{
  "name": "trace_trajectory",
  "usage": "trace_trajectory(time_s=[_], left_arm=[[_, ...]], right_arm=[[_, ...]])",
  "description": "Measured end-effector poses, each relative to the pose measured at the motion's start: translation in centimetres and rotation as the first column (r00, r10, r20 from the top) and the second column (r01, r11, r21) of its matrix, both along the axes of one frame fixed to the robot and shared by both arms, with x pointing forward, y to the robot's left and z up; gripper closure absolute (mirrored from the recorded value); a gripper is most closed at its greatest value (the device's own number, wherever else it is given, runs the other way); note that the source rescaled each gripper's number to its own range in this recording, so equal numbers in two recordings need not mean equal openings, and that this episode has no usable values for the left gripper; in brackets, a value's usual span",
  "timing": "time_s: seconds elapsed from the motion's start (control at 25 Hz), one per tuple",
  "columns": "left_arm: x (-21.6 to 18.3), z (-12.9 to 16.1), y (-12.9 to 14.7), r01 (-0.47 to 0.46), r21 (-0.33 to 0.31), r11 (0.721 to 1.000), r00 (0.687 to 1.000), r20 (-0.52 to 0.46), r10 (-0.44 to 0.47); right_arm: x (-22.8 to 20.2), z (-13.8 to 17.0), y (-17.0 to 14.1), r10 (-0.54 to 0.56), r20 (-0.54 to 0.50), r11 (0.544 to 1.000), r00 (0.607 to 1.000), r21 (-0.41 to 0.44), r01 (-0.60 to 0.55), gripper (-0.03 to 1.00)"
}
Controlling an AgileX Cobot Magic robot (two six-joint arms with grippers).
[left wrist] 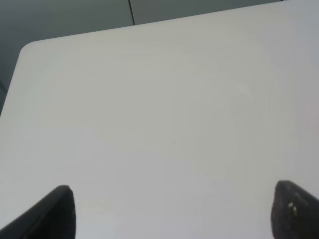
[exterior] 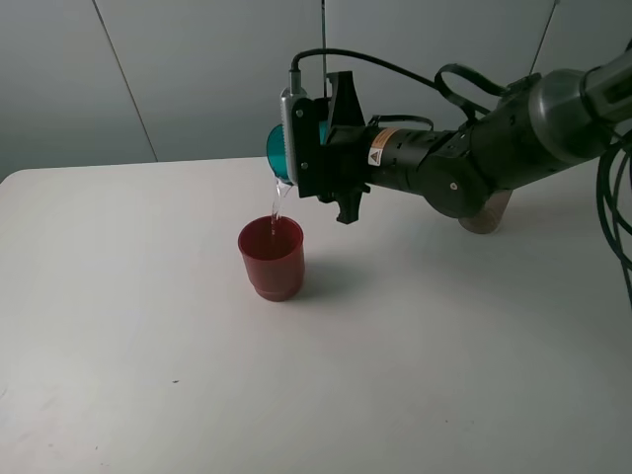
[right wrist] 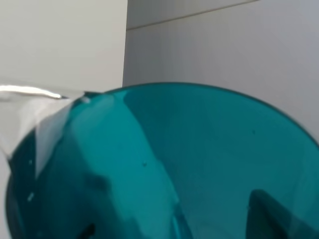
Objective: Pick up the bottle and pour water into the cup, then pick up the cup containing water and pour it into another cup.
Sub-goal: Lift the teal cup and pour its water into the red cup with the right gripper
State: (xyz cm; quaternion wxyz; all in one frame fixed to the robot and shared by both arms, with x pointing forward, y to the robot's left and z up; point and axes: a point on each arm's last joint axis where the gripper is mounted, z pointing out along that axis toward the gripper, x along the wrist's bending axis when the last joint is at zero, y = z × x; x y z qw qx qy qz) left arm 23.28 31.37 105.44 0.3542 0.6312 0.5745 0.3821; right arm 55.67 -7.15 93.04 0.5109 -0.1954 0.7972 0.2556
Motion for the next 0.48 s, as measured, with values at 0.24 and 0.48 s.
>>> trace_trajectory(time_s=[0.24, 0.48], left_arm=[[0.00, 0.00, 0.00, 0.000, 0.000, 1.000, 1.000, 0.000, 0.000], [0.00, 0.00, 0.00, 0.000, 0.000, 1.000, 1.000, 0.000, 0.000]], right_arm=[[0.03, 0.01, -0.03, 0.001, 0.010, 1.000, 1.000, -0.011, -0.001, 0.94], [0.05, 0.01, -0.05, 0.006, 0.026, 1.000, 1.000, -0.029, -0.005, 0.94]])
